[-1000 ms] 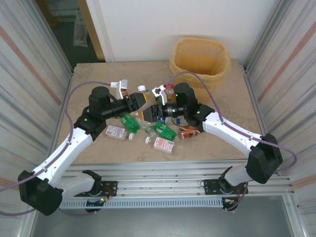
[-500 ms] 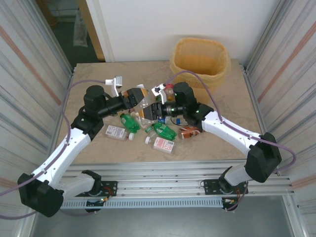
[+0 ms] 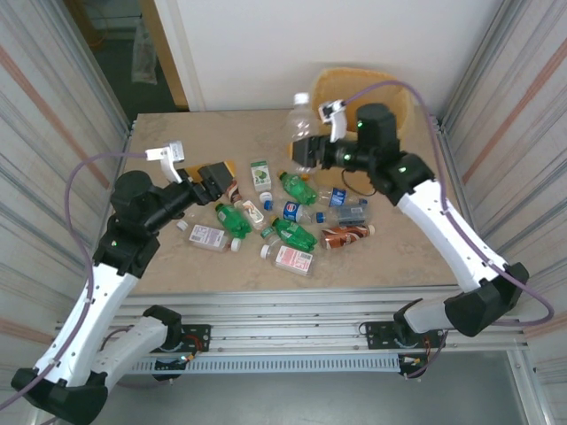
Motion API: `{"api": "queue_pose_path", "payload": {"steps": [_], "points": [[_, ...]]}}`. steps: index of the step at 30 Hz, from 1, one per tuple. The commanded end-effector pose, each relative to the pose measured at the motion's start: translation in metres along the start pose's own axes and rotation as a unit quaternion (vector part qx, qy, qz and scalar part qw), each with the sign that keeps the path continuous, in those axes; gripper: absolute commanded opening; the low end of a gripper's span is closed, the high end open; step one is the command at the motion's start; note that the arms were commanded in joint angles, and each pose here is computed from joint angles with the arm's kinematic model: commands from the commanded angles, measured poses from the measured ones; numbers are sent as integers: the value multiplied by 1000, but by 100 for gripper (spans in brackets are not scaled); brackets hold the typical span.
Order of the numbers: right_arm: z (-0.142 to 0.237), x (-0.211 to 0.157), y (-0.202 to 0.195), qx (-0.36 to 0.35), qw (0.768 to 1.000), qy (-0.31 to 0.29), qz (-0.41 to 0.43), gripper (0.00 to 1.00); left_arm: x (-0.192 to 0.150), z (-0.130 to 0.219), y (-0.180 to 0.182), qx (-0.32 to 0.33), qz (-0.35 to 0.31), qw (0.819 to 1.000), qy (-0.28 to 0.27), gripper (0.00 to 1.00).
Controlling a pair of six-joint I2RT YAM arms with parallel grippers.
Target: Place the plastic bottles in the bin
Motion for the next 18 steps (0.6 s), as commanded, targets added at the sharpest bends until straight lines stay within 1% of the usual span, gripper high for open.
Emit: {"api": "queue_pose_path", "payload": {"steps": [1,5,10,13,18], "points": [[30,25,-25,-76,997,-19,-3,42,-7,2,17,43,-17,999,2,99],[42,58,-53,-107,993,-49,-28,42,-12,2,23,54,-18,998,7,99],[38,95,-87,-145,986,-68,-36,42,-18,4,30,74,-20,997,14,99],[29,108,-111,-173,982,-67,-46,42,-21,6,35,87,-21,996,19,99],[9,117,-152,-226,971,-55,-59,42,-22,11,39,107,-27,994,19,99]]}}
Point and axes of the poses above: each hand's point on the last joint's axis, 136 mm out from that joint toward the fingers, its own z axis back along the fingers, its own y axis along the line the jaws close on, x = y × z, the point moved 4 cm from there along z, back along the fingers, and after that the axes turned 2 degrees about -z, right-handed, at the moved point
